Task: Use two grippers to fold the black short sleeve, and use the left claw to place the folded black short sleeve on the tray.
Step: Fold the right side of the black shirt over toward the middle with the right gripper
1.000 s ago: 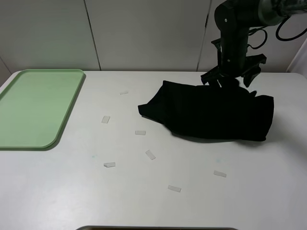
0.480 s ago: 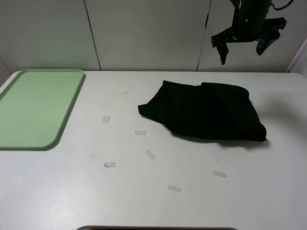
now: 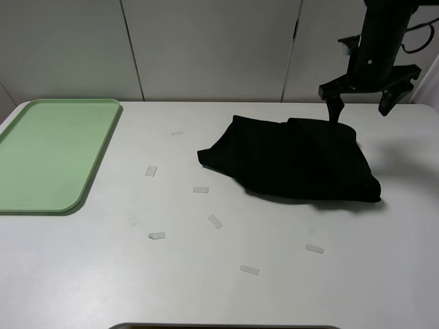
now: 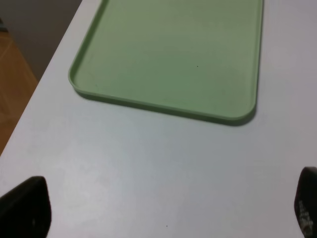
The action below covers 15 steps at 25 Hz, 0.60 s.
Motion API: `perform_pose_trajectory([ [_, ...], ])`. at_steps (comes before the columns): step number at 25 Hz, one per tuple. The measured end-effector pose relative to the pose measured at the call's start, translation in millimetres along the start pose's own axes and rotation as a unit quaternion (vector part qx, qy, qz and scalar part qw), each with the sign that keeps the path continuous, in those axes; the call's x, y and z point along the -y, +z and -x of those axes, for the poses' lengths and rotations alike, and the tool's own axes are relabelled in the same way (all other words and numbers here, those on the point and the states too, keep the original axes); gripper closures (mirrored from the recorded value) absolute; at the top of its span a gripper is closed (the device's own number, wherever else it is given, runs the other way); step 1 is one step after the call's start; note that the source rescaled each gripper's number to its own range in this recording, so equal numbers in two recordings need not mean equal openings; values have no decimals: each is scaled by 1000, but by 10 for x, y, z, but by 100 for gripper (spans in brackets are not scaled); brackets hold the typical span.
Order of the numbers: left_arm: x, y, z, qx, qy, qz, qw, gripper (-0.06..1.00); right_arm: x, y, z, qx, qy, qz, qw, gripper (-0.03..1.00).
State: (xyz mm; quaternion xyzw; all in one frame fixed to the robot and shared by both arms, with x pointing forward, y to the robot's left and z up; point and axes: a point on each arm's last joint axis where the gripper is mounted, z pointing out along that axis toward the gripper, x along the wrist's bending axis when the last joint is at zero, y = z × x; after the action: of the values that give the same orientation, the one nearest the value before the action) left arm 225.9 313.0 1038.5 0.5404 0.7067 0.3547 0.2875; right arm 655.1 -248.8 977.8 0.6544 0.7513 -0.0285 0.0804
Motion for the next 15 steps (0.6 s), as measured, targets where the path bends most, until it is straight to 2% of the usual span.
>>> perform_pose_trajectory([
  [2, 0, 0, 0, 0, 0, 0, 1000, -4, 72, 156, -52, -15, 1, -9, 1000, -3],
  [10, 0, 0, 0, 0, 0, 0, 1000, -4, 148, 498, -243, -90, 17, 30, 995, -3],
  [15, 0, 0, 0, 0, 0, 0, 1000, -4, 122, 772, -306, -100, 13, 17, 995, -3],
])
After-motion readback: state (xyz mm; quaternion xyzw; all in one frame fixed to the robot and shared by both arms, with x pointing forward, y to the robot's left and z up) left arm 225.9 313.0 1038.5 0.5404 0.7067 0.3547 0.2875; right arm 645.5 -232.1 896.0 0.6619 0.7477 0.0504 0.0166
